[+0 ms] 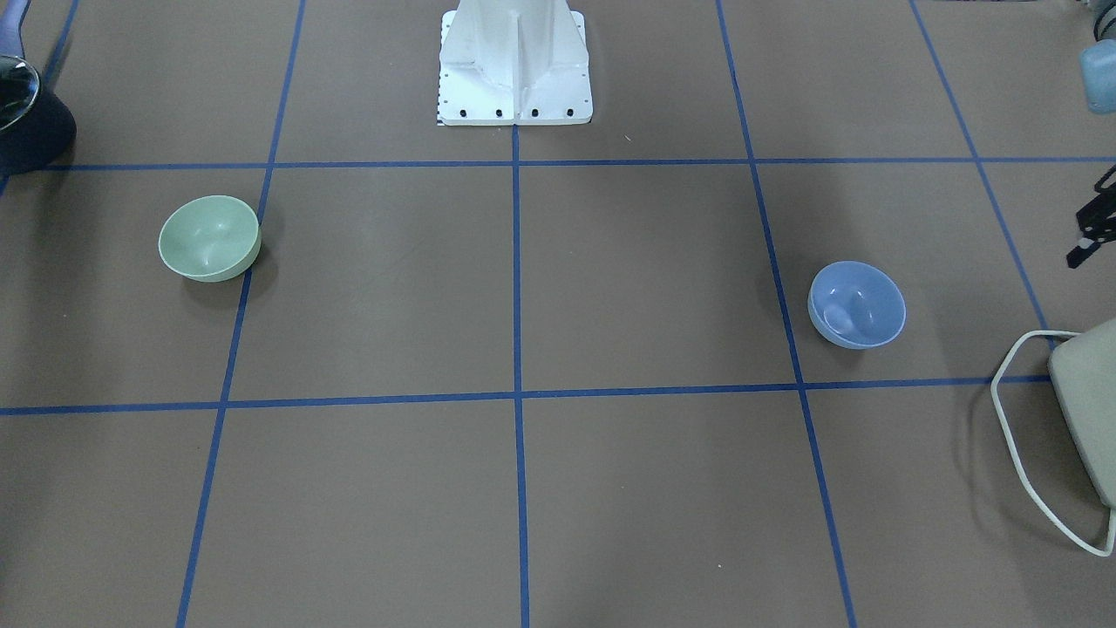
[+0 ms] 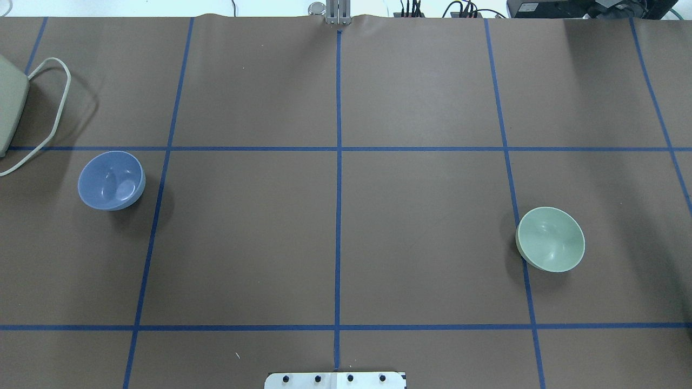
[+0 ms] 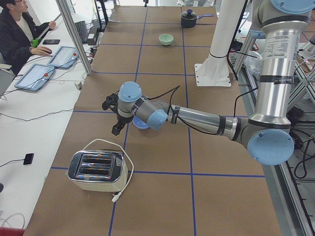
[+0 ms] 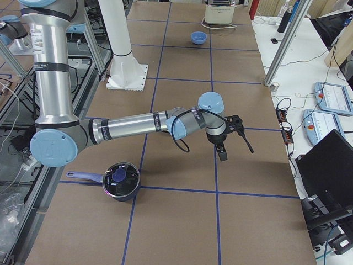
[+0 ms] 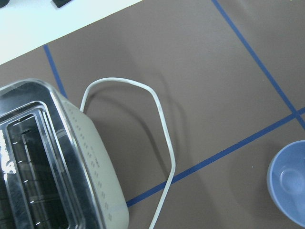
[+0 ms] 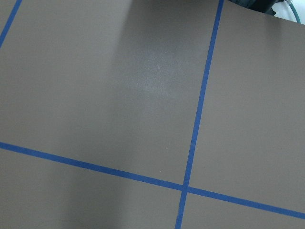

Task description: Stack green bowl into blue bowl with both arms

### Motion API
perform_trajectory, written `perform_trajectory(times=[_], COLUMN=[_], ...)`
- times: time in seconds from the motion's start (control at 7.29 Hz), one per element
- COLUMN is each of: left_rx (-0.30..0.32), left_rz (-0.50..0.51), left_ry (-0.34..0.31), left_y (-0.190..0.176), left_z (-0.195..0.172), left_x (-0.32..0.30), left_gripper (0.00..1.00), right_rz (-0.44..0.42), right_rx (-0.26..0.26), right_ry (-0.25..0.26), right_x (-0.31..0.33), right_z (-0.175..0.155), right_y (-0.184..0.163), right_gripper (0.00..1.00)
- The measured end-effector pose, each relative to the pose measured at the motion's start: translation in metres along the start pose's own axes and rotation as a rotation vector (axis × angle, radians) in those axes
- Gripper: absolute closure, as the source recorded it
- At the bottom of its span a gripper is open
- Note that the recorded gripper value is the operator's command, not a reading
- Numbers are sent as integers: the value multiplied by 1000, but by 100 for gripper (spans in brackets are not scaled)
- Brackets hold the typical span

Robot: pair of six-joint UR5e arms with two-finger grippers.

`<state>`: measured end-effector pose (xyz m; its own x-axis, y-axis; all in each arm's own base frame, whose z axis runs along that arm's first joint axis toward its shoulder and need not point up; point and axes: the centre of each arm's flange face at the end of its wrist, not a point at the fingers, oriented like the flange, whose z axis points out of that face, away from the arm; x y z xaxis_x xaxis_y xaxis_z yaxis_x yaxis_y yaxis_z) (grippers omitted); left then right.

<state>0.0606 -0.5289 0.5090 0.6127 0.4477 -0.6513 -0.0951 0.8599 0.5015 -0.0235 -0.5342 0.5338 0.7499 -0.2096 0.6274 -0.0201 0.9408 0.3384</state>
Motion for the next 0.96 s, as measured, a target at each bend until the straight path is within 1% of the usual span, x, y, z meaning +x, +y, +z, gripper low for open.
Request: perform_trajectory(times=[0.14, 0.27, 0.41, 0.55, 0.69, 0.96], left_rx=[-28, -39, -42, -44, -45, -54], left_rz=[-60, -115, -150, -156, -145, -107], left_ry=[10, -27, -65, -72, -65, -73], left_y=[-4, -4, 0, 6, 12, 24], left_z=[27, 56, 85, 110, 127, 154], left_x=[26, 47, 65, 79, 88, 104], left_gripper=[1, 2, 2, 3, 29, 100], right_rz=[9, 13, 14, 14, 14, 16], right_rx=[-5, -7, -8, -8, -9, -10], right_ry=[-5, -5, -5, -4, -4, -3], right_x=[-15, -23, -27, -28, -28, -27], right_z=[8, 12, 14, 14, 15, 15], right_y=[-4, -6, -7, -7, -7, -6], right_gripper=[0, 0, 0, 0, 0, 0])
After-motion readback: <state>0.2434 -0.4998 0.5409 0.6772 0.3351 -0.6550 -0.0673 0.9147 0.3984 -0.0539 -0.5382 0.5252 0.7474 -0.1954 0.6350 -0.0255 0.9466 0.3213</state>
